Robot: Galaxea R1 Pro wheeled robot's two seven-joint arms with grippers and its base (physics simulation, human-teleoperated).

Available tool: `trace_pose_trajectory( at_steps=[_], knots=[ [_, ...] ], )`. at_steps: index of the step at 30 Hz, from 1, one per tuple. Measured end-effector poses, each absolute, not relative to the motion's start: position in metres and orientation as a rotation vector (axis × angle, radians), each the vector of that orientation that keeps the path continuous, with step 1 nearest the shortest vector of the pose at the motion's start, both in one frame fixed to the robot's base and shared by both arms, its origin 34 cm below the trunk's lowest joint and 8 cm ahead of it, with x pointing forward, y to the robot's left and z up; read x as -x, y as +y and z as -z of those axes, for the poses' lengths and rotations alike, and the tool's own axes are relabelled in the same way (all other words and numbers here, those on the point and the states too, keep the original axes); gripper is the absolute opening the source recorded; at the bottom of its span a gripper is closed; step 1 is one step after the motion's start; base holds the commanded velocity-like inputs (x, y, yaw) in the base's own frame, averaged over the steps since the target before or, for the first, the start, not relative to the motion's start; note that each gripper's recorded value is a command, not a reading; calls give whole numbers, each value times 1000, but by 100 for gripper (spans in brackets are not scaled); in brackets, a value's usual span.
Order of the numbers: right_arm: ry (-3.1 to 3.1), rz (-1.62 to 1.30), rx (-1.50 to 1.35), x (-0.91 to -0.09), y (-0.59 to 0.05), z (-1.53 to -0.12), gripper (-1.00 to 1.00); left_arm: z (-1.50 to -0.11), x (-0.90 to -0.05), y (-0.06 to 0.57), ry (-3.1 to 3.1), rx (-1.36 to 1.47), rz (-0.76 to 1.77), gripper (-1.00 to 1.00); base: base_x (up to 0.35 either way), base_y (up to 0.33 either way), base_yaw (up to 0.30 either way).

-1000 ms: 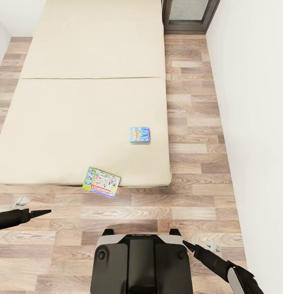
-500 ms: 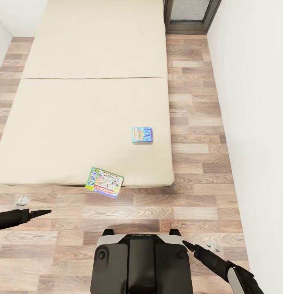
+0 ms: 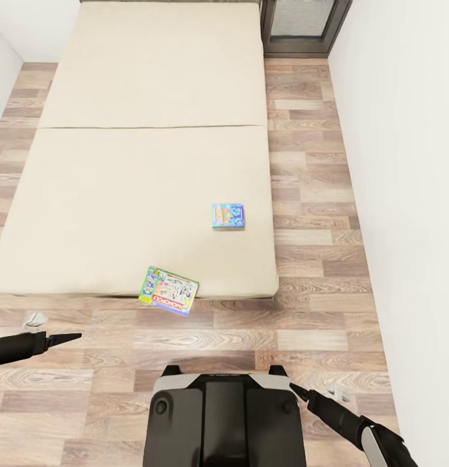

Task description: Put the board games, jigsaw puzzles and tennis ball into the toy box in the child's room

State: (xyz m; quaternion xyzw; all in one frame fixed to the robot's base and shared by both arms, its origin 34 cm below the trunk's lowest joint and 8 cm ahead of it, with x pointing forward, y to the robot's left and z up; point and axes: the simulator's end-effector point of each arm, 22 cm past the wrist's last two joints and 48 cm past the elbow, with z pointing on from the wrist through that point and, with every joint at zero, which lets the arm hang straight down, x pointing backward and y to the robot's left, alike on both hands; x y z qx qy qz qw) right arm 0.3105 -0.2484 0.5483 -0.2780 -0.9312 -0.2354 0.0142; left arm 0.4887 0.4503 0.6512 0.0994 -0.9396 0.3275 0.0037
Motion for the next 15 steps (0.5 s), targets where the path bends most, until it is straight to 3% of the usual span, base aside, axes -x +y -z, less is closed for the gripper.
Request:
trace_pose_trajectory(
  at_steps=[15],
  knots=[
    [-2919,750,866,-321,-248,-553,100,-660,-497,450,-2965,-301,-1038,100,-11,0,0]
  ],
)
